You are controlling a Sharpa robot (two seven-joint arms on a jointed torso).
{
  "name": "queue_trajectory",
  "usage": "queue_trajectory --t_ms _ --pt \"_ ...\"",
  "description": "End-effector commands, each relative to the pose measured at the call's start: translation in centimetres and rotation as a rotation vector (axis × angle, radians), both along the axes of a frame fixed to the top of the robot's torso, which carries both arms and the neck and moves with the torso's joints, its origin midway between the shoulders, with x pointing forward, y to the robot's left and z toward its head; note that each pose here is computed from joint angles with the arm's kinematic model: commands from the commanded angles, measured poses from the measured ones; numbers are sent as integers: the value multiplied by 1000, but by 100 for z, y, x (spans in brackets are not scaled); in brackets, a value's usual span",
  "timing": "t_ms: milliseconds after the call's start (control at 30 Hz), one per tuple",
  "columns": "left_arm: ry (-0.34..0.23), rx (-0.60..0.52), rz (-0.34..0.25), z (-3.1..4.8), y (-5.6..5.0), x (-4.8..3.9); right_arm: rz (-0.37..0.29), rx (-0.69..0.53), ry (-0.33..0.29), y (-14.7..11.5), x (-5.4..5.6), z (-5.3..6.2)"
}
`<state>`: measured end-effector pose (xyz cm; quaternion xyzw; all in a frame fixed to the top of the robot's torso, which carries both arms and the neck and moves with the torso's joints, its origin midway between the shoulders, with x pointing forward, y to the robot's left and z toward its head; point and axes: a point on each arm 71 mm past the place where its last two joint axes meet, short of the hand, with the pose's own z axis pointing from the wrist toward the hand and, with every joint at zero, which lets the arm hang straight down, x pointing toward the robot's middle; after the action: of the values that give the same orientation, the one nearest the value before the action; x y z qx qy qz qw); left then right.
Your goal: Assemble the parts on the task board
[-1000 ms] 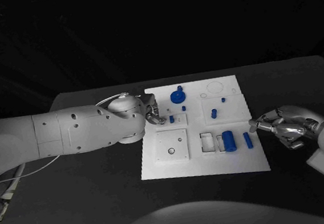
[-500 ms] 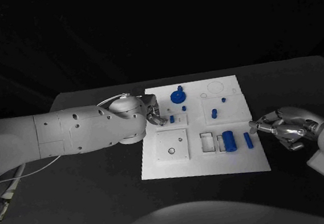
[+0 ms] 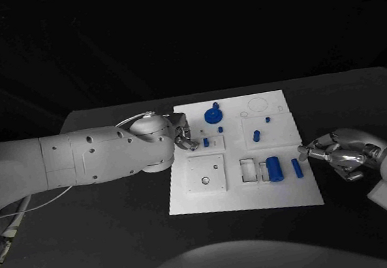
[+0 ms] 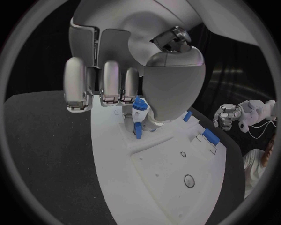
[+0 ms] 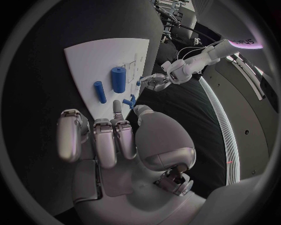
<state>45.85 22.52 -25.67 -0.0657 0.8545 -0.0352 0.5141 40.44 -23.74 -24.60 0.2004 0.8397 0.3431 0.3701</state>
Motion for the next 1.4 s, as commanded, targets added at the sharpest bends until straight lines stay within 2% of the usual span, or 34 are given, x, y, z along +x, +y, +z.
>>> queue_trajectory --t_ms 33,267,667,1100,1400 --pt "-22 4 10 22 3 -15 17 -7 4 10 -9 -9" --pt "-83 -20 24 78 30 -45 15 -7 3 9 -8 -10" --pt "-114 -40 42 101 21 -53 11 -8 2 2 -5 -19" --pt "-92 -31 52 5 23 -23 8 -7 6 -9 -21 -44" --pt "-92 -33 53 -17 12 -5 7 -3 0 -8 -22 -44"
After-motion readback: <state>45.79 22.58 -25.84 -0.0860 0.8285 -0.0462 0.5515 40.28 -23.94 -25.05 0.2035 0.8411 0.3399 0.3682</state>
